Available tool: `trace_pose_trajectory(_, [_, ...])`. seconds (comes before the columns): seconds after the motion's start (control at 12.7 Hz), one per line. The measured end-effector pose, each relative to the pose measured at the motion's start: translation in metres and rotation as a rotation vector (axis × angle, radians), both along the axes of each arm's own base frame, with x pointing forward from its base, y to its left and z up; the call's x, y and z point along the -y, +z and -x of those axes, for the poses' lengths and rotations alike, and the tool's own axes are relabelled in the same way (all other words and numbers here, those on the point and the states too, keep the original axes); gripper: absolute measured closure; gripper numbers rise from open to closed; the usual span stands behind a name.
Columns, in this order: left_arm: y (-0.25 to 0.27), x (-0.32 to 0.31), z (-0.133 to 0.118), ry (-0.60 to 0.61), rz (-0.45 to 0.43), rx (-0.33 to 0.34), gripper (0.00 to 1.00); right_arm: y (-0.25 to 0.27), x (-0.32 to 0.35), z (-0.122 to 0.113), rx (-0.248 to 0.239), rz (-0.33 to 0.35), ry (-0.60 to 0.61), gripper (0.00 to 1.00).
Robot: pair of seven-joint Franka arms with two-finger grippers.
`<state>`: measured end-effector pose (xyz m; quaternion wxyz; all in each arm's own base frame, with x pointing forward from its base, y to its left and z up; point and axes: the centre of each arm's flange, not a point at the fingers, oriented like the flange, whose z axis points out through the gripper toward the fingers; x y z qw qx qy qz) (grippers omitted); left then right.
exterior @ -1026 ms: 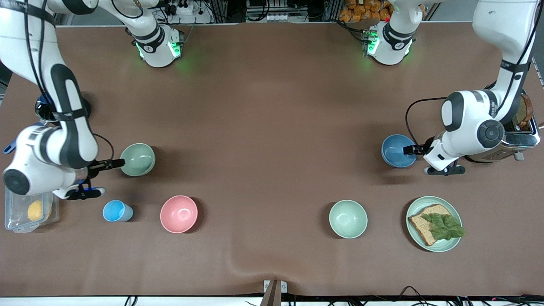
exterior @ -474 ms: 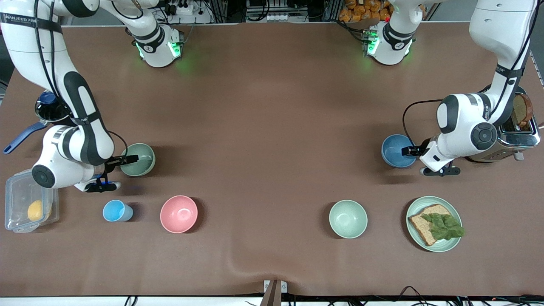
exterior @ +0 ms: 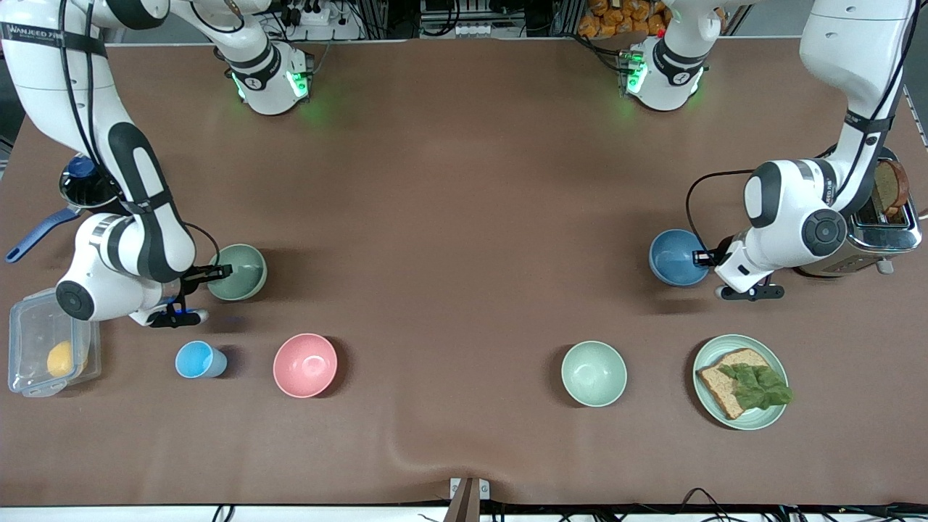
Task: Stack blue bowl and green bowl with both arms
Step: 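Carry the blue bowl and the green bowl toward each other with both grippers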
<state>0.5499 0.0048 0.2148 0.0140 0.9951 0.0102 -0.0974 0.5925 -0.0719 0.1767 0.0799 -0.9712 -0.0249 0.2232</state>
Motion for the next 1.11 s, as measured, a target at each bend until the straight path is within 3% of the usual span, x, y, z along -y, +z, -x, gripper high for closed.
trace_pose_trajectory(0.16, [0.004, 0.002, -0.003, -0.002, 0.001, 0.011, 0.96, 0.002, -0.006, -0.002, 0.004, -0.033, -0.027, 0.94])
trace_pose_trajectory(0.39, [0.017, 0.004, -0.016, 0.01, 0.0, 0.046, 0.96, 0.01, -0.054, -0.005, -0.014, -0.11, -0.067, 0.94])
trace_pose_trajectory(0.71, [0.079, 0.029, -0.042, -0.013, 0.01, 0.117, 0.96, 0.024, -0.141, -0.01, -0.038, -0.136, -0.165, 0.94])
trace_pose_trajectory(0.95, [0.154, 0.054, -0.06, -0.029, 0.015, 0.113, 0.96, 0.031, -0.207, -0.006, -0.074, -0.12, -0.272, 0.94])
trace_pose_trajectory(1.11, [0.191, 0.069, -0.068, -0.04, 0.022, 0.112, 0.96, 0.043, -0.256, -0.008, -0.063, -0.064, -0.349, 0.94])
